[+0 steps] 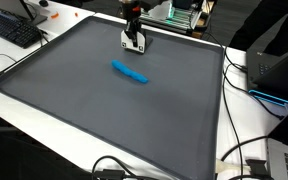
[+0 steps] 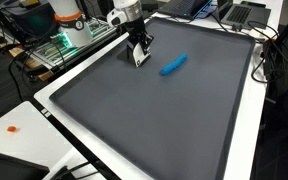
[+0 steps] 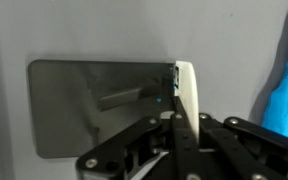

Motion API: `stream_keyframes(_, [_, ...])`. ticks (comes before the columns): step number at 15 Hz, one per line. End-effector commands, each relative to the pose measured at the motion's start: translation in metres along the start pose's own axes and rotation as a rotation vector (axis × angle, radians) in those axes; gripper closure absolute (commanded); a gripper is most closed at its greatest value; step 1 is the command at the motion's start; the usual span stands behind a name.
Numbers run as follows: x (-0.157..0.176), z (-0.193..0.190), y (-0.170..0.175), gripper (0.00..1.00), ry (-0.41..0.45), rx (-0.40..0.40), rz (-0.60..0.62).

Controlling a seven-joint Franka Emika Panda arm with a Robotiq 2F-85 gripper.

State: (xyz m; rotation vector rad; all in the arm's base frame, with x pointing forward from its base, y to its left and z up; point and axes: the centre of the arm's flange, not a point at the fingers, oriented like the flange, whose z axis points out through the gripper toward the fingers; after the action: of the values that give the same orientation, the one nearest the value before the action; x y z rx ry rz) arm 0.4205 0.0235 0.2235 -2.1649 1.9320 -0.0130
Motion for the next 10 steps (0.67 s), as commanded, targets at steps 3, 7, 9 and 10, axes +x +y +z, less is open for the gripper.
stream_keyframes(3, [-0.005,-0.038,0.004,0.99,0.038,0.002,-0.099])
stream_keyframes(7, [-0.017,-0.057,-0.018,0.99,0.094,0.016,-0.341])
stream_keyframes(9, [-0.028,-0.063,-0.034,0.99,0.075,-0.011,-0.457])
stream_keyframes(10, [-0.033,-0.066,-0.042,0.99,0.06,-0.022,-0.508])
